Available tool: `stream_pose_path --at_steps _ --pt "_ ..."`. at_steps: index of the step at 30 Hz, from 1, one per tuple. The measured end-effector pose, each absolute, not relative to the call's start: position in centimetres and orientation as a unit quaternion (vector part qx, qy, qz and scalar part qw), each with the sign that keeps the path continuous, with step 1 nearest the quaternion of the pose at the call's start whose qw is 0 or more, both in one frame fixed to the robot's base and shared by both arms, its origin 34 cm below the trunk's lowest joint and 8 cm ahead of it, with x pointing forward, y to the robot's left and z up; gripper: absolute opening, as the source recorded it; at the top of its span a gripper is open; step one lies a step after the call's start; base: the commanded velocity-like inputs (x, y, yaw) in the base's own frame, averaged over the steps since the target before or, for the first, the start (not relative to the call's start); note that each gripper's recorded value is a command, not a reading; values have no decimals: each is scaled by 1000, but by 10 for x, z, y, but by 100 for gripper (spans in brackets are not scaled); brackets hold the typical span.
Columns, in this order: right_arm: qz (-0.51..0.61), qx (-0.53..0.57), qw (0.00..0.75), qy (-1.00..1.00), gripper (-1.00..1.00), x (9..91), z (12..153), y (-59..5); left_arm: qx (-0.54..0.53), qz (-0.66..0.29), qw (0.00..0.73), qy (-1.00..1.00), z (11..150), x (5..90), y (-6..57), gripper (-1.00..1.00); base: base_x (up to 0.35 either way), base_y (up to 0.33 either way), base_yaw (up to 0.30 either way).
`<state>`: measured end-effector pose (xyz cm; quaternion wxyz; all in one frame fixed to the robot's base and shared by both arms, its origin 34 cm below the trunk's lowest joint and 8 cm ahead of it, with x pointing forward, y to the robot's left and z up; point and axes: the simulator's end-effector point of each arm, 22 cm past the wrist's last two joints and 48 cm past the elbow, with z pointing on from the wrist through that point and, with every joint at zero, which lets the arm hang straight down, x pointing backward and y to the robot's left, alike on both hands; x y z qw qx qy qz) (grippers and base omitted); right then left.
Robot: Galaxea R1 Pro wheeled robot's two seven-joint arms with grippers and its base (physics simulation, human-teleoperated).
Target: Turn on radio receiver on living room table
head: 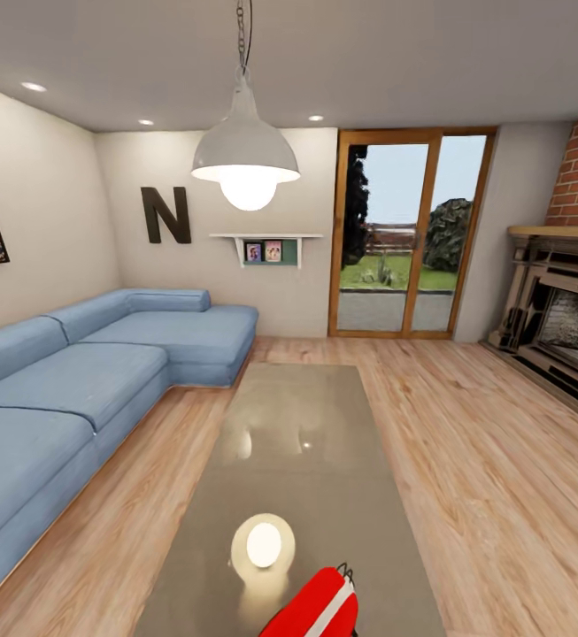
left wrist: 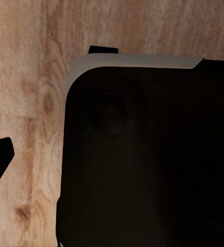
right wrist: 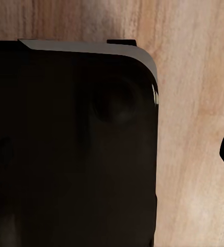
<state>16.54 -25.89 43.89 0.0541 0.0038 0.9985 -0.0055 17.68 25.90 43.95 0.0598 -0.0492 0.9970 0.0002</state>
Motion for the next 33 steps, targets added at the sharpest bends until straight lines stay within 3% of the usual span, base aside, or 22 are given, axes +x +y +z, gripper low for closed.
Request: stream_pose_path --at_steps 33 --pt "-5 0 53 999 100 165 442 -259 -47 3 58 997 443 176 258 100 1 1 0"
